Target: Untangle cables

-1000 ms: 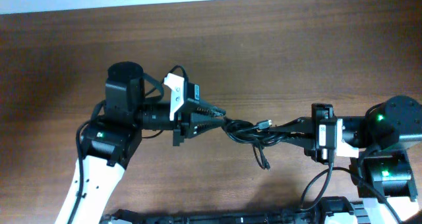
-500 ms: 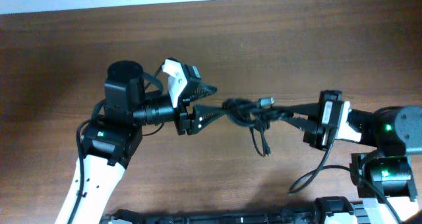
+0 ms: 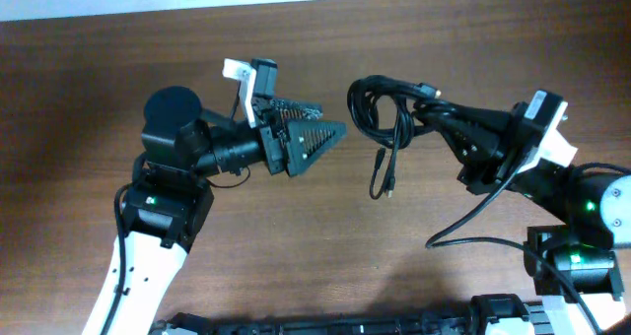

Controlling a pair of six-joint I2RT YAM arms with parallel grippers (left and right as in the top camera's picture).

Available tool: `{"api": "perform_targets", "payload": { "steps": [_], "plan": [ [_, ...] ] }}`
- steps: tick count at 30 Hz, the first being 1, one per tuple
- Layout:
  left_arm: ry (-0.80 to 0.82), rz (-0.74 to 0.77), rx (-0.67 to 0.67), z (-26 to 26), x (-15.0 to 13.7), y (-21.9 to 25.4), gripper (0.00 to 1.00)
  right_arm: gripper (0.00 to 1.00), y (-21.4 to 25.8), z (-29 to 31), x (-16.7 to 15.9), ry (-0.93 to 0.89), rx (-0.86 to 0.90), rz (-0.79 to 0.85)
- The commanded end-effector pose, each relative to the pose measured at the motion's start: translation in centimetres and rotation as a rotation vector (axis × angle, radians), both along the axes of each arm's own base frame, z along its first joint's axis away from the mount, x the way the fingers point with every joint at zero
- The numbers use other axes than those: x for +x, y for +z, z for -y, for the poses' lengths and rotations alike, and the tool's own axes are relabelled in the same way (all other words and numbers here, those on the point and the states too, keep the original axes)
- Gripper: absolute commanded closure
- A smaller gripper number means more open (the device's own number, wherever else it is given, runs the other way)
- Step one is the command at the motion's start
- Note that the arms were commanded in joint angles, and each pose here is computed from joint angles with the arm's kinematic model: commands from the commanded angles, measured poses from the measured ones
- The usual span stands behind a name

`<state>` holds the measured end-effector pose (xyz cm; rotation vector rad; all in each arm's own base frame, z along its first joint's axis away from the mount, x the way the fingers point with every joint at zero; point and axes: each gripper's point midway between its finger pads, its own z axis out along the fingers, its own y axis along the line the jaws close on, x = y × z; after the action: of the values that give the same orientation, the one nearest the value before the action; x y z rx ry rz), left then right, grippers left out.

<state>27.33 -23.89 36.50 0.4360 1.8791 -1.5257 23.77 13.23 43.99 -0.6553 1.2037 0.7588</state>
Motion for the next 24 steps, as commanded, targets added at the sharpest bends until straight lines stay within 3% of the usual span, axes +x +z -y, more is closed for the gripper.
{"api": "perform_targets", "payload": {
  "steps": [1,8,15,18,21,24],
  "plan": [
    [0.037,-0.153,-0.048,0.7,0.3,0.2,0.07,0.96,1.6,0.9,0.4,-0.058,0.079,-0.012],
    [0.072,-0.376,-0.073,4.6,0.2,-1.7,0.09,0.96,1.6,1.0,0.5,-0.065,0.08,-0.012],
    [-0.022,-0.394,-0.167,8.5,-0.5,-0.2,0.17,0.96,0.8,0.3,0.6,-0.024,0.04,-0.014],
    [0.0,-0.47,-0.18,8.9,0.0,-0.9,0.31,0.96,0.2,-0.1,0.6,0.017,0.021,-0.029],
    [0.011,-0.501,-0.181,9.1,0.3,-1.3,0.61,0.96,0.1,-0.1,0.8,0.017,0.018,-0.031],
    [0.034,-0.498,-0.185,9.0,0.7,-1.4,0.75,0.96,0.0,-0.3,0.6,0.025,0.009,-0.023]
  ]
}}
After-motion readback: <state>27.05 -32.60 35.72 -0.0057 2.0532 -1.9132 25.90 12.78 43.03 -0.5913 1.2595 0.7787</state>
